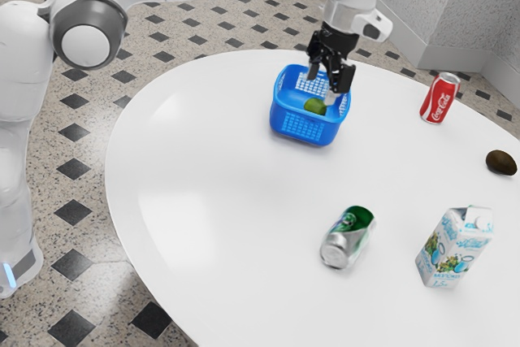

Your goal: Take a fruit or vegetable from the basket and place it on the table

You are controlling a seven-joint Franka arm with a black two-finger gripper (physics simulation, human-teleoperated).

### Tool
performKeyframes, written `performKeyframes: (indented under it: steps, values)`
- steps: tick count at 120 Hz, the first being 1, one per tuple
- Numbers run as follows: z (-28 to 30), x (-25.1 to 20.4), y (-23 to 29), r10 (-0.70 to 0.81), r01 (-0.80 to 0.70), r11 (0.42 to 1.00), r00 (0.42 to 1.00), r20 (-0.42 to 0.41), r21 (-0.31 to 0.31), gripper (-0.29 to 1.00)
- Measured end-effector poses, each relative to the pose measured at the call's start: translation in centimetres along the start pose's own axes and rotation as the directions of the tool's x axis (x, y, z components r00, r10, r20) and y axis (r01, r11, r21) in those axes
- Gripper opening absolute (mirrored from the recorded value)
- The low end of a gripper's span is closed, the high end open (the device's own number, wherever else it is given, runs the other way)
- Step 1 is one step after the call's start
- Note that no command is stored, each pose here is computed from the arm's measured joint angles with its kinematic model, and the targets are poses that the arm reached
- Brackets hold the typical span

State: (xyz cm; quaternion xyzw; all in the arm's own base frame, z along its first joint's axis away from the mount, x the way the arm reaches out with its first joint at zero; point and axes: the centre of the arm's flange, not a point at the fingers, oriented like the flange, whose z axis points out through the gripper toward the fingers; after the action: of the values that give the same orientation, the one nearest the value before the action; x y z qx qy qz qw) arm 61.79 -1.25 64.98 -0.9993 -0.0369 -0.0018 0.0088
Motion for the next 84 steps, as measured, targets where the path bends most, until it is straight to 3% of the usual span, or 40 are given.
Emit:
performKeyframes:
  steps: [33, 49, 69, 84]
  values:
    - [-0.4, 0.0, -0.4, -0.034, 0.034, 0.999, 0.999, -0.016, -0.008, 0.7]
    - [-5.0, -1.3, -0.9, -0.094, 0.093, 0.995, 0.992, -0.081, -0.021, 0.7]
    - [2.9, 3.6, -3.8, -0.215, 0.215, 0.977, 0.977, 0.007, 0.011, 0.7]
    - [7.6, 6.4, -8.5, -0.34, 0.339, 0.939, 0.94, 0.012, 0.053, 0.7]
